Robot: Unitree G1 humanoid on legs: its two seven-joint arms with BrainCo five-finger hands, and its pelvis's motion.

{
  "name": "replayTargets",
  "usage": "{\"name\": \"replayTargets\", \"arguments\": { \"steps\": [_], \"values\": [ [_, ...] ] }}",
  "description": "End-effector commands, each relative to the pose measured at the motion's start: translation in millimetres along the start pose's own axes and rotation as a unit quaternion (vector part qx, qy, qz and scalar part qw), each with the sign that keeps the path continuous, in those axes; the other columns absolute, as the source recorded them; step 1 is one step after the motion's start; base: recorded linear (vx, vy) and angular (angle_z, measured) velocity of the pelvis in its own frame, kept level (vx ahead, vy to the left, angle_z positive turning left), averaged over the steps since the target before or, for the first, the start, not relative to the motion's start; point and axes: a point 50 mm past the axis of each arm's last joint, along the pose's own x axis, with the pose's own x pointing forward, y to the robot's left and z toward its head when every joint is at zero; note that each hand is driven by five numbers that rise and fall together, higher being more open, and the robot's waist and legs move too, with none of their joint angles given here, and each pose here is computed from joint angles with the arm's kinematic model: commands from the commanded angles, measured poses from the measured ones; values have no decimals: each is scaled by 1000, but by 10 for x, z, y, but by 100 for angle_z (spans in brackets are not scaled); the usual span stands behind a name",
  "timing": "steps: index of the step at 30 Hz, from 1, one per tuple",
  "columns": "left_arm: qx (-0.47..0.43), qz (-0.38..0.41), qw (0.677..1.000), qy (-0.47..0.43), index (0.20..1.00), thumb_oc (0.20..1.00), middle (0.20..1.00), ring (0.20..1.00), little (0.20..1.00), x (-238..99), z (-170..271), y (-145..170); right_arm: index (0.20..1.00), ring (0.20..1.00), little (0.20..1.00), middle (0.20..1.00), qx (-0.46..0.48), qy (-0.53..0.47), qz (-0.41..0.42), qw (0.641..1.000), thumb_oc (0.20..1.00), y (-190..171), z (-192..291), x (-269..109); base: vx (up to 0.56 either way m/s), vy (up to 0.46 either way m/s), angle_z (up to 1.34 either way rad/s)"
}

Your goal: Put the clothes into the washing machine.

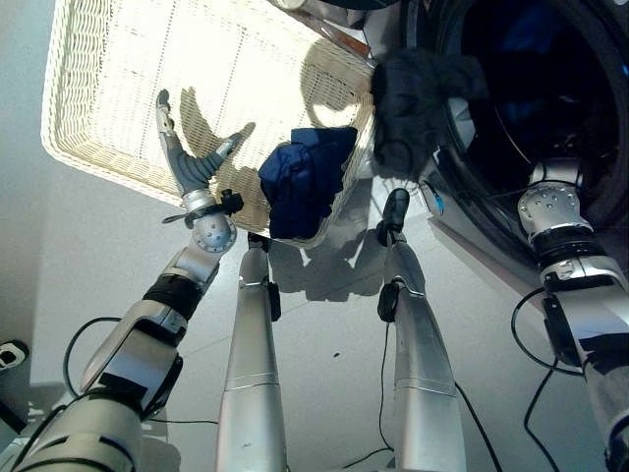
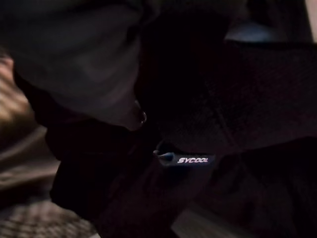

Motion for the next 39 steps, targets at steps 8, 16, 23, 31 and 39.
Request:
{"name": "replayTargets", "arguments": {
  "steps": [8,16,23,31,39],
  "values": [
    [-5,18,1000,10,1000,1000,1000,1000,1000,209,-6,208,1000,1000,1000,1000,-97,-218,-13,971,1000,302,1222,320,1,11,-1],
    [-16,-5,1000,1,1000,1000,1000,1000,1000,198,67,44,1000,1000,1000,1000,-429,-226,-115,867,1000,226,888,348,1,-38,4],
    [-28,-20,999,-16,1000,1000,1000,1000,1000,268,190,-47,1000,1000,1000,1000,-598,-282,-66,747,1000,601,701,254,-7,-23,2],
    [-27,-16,999,-12,1000,1000,1000,1000,1000,247,190,-95,1000,1000,1000,1000,-637,-342,78,687,1000,882,319,-46,0,0,0],
    [-38,-3,999,-18,1000,1000,1000,1000,1000,222,232,-185,1000,1000,1000,1000,-675,-324,208,629,1000,741,-166,-339,-4,16,4]
  ]
}}
